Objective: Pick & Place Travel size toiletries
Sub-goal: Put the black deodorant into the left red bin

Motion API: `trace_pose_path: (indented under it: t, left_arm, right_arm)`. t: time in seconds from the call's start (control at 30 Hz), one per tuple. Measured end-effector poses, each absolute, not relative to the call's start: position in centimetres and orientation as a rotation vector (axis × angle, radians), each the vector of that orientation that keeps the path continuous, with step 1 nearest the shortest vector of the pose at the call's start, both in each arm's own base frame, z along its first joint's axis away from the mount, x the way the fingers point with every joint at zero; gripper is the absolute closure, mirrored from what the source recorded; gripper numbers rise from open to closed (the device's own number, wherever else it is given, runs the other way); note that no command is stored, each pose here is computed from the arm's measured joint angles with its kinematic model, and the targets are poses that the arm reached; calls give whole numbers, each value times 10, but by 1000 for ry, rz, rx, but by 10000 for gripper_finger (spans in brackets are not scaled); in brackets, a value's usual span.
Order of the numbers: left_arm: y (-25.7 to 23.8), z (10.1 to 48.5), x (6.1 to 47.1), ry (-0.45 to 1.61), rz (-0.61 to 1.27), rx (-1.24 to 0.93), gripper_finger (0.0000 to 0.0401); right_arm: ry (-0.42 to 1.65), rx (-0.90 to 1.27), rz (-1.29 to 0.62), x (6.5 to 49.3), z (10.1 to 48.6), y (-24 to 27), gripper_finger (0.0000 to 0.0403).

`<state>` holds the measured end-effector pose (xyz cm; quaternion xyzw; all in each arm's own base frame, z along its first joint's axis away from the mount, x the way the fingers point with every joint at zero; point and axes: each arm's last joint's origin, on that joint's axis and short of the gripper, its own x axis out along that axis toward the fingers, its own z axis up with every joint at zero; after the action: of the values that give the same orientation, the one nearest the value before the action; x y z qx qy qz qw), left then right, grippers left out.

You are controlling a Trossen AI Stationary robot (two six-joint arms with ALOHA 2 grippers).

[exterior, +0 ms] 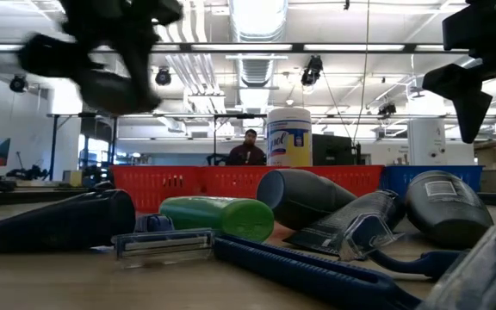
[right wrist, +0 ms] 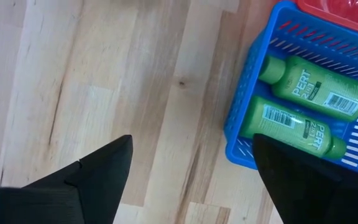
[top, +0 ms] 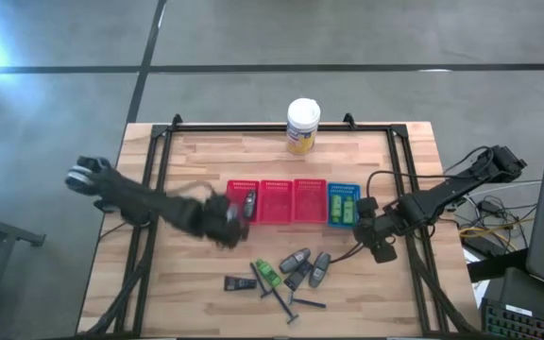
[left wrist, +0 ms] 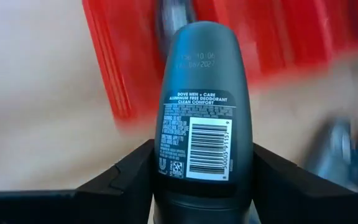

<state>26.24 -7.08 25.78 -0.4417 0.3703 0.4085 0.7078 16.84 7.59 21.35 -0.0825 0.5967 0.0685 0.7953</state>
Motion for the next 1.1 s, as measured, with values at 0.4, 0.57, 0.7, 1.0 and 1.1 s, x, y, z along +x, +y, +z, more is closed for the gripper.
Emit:
trace_pose_path:
  t: [0.4, 0.57, 0.7, 1.0, 1.1]
  left_arm:
    - [23, 221, 298, 911, 1035, -863, 177]
    - [19, 212, 302, 971, 1020, -900, 79]
    - [4, 227, 301, 909, 958, -914, 28]
    - [-63, 269, 299, 822, 600, -733, 21]
    - [-90, 265, 294, 834, 544, -701, 23]
  right_arm:
    - [1270, -155, 127, 169, 214, 76, 46]
    - [1268, -158, 130, 170, 214, 76, 49]
    - [1266, -175, 142, 170, 214, 76, 56]
    - [1157, -207, 296, 180, 219, 84, 67]
    - [1089, -268, 357, 190, 221, 90, 69]
